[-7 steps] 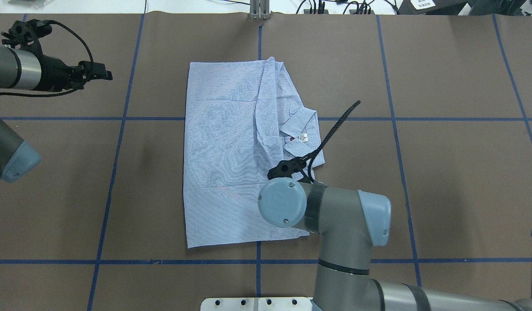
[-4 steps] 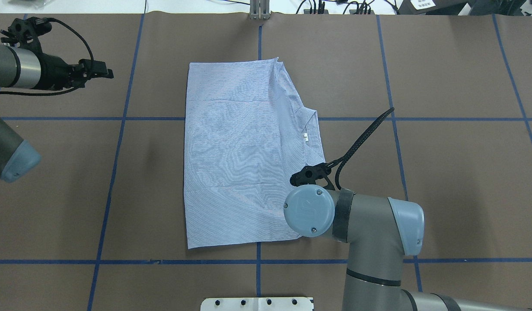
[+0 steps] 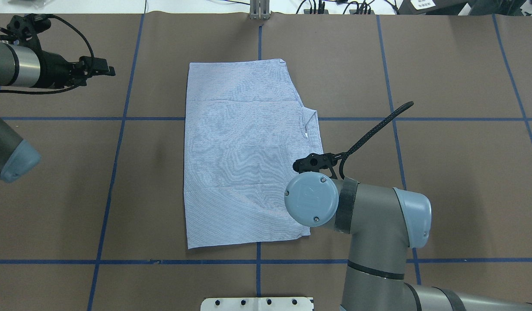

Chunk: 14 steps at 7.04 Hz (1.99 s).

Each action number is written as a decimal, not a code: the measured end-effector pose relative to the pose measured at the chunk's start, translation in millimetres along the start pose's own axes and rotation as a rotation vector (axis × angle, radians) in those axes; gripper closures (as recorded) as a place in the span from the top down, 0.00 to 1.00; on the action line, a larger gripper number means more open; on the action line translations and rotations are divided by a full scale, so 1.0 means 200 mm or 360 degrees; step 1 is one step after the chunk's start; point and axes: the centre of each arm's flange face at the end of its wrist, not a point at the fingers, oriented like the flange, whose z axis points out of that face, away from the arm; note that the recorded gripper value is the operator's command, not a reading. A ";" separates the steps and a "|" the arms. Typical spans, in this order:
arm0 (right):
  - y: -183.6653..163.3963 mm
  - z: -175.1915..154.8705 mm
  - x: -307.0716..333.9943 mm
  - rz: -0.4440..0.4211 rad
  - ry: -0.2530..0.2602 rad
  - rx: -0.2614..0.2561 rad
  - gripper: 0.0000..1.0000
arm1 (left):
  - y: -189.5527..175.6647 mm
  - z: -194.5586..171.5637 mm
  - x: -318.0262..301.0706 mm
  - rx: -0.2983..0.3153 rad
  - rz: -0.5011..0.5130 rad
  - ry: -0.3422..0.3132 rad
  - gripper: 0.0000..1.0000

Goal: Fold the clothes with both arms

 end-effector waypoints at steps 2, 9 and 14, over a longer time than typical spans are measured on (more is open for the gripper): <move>0.08 -0.01 -0.07 0.0731 -0.0296 0.0035 0.99 | 0.00 -0.02 0.02 0.0003 -0.0039 0.0014 1.00; 0.32 0.16 -0.10 0.1771 -0.0520 -0.0003 0.89 | 0.00 -0.02 0.03 0.0007 -0.0045 0.0019 1.00; 0.32 0.28 -0.15 0.1779 -0.0565 -0.0023 0.08 | 0.00 -0.03 0.04 0.0012 -0.0043 0.0025 1.00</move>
